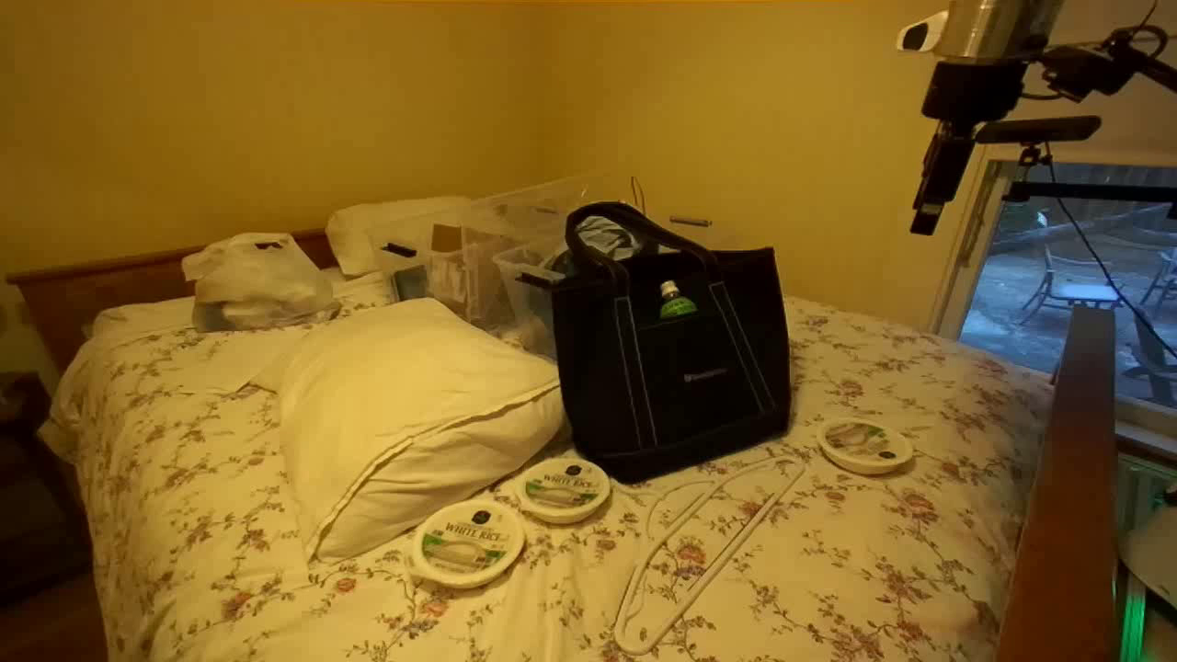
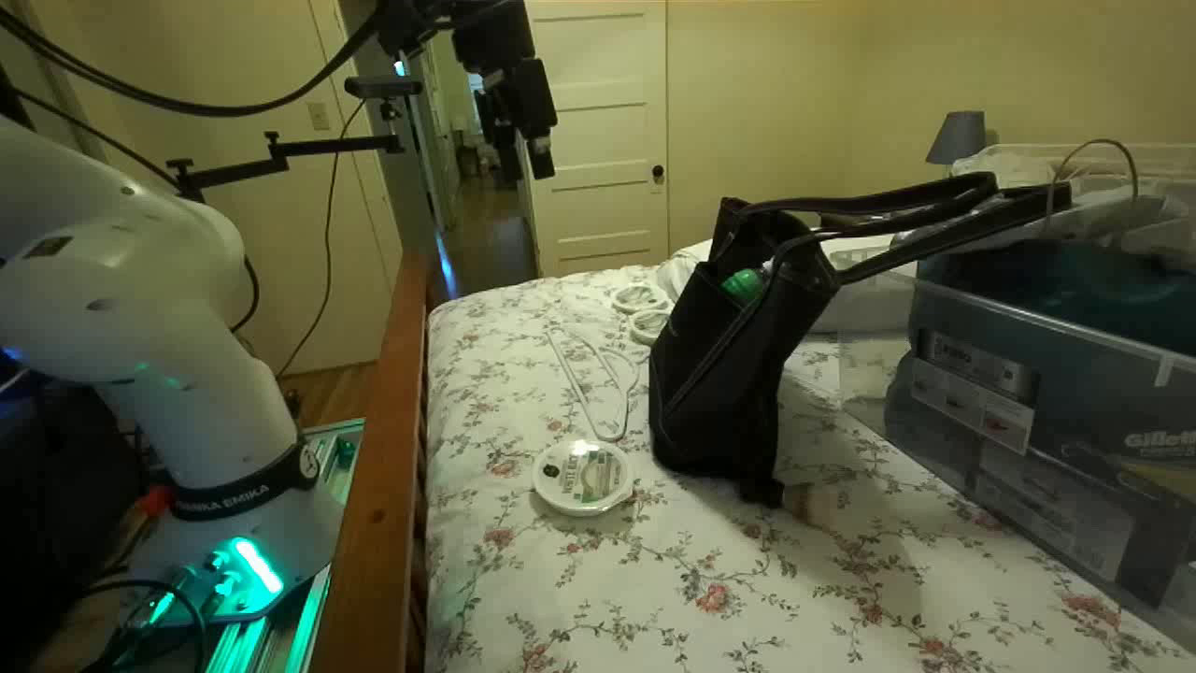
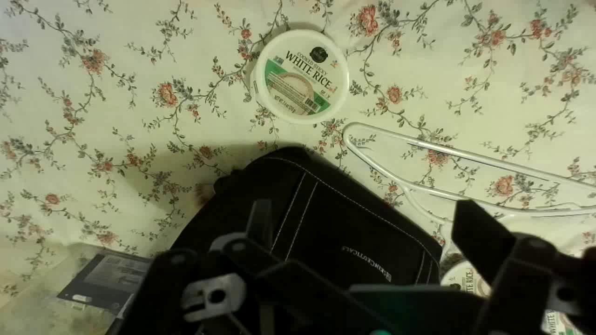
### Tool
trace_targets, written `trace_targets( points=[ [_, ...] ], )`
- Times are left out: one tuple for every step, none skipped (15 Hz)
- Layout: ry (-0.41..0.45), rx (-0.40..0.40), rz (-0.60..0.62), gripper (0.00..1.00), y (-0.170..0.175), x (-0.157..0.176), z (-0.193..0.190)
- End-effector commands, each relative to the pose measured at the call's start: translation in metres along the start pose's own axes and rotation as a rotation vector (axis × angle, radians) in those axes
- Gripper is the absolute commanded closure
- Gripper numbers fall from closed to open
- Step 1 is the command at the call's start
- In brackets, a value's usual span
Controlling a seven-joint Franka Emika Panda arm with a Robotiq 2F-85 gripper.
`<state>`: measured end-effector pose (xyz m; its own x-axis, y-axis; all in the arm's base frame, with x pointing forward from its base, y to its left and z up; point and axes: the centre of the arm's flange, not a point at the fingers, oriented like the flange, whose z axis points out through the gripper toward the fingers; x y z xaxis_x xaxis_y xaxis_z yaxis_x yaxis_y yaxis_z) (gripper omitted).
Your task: Move the black bag to the left.
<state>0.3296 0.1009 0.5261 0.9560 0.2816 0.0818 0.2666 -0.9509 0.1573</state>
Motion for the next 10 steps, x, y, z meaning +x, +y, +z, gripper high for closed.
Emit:
trace_targets(
  points=[
    [0.000,0.000,0.000,0.00,0.000,0.000,0.000],
    [0.000,0.000,0.000,0.00,0.000,0.000,0.000],
    [0.000,0.000,0.000,0.00,0.000,0.000,0.000],
    [0.000,0.000,0.000,0.00,0.000,0.000,0.000],
    [0.000,0.000,0.000,0.00,0.000,0.000,0.000],
    [0.000,0.000,0.000,0.00,0.000,0.000,0.000],
    [0.000,0.000,0.000,0.00,0.000,0.000,0.000],
    [0.013,-0.009,-0.006,0.00,0.005,0.003,0.007],
    [0.043,-0.054,-0.045,0.00,0.015,0.008,0.016],
    [0.084,-0.083,-0.091,0.00,0.026,0.013,0.023]
  ],
)
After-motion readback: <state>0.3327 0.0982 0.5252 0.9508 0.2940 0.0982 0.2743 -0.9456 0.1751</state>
